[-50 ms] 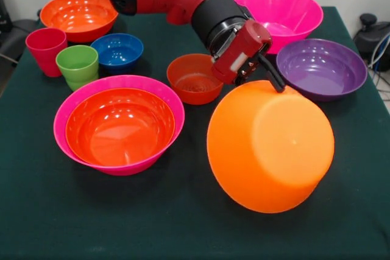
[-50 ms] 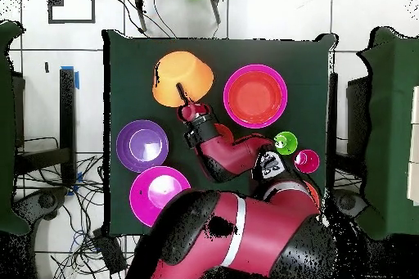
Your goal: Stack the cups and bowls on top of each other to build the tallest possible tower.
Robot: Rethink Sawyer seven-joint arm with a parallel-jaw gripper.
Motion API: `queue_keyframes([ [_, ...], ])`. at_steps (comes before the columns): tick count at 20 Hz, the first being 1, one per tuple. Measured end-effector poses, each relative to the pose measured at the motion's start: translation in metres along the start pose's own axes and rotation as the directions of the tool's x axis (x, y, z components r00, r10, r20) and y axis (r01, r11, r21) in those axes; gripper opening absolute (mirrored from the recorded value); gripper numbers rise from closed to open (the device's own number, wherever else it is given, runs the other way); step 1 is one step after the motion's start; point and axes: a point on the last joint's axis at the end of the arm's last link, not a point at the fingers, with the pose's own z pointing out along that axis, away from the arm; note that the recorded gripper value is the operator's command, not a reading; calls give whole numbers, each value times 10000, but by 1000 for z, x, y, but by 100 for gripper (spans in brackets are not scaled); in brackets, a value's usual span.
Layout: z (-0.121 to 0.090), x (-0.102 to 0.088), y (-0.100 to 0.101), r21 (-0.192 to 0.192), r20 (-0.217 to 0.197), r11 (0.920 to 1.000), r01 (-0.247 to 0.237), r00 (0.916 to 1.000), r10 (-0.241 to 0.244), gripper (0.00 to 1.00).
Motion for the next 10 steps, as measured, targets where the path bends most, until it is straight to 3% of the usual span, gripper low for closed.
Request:
queue_keyframes([
  [4, 1, -3, 1, 121, -17, 9999, 60, 10000, -60, 100],
  [10, 6, -20, 11, 718, -331, 9956, 594, 9978, -572, 100],
])
